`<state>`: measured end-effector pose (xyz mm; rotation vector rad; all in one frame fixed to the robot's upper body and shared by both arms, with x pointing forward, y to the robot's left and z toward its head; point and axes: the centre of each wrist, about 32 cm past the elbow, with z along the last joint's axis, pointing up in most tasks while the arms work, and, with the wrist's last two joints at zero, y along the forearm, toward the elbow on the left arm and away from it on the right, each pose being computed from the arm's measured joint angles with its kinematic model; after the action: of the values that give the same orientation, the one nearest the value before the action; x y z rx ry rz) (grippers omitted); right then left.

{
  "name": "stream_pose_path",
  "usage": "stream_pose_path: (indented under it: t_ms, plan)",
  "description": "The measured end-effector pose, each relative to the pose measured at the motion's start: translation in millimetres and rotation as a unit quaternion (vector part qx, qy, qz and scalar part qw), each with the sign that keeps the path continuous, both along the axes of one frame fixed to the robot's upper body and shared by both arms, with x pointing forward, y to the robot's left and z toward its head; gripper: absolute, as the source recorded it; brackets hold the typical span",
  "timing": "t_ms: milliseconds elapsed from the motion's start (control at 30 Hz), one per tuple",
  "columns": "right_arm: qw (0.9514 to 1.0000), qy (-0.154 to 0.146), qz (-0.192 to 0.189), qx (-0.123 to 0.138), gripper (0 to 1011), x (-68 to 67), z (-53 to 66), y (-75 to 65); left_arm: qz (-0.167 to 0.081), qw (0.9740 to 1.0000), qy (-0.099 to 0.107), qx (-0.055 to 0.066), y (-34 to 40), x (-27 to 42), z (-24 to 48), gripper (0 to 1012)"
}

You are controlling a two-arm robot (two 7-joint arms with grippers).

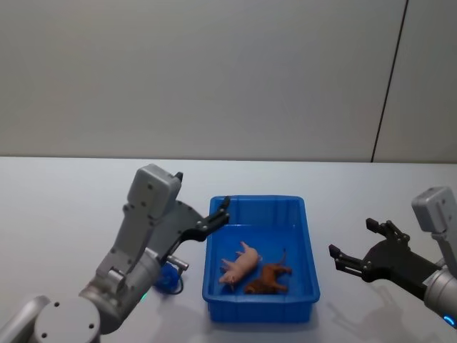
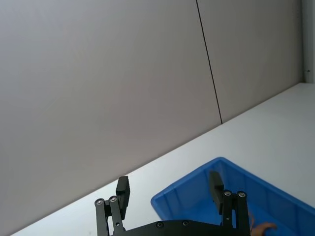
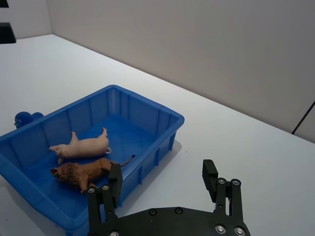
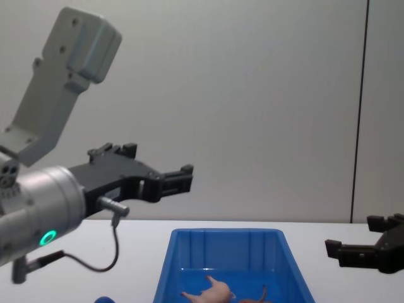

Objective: Pick up the two dolls from the table and place them into the box.

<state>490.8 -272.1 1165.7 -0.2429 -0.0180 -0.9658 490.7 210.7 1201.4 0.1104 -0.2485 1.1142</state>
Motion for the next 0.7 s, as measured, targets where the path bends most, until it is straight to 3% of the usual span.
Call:
stream_pose_path:
  t_ms: [467, 700]
  plan:
    - [1.0000, 0.000, -0.003, -0.001, 1001, -1.1, -0.2, -3.9, 0.010, 0.9987, 0.048, 0.012, 27.0, -10.8, -14.7, 1003]
    - [1.0000, -0.001, -0.004, -0.001, 1001, -1.3, -0.3, -4.7, 0.014, 0.9965, 0.082, 0.014, 42.5, -14.7, -31.3, 1003]
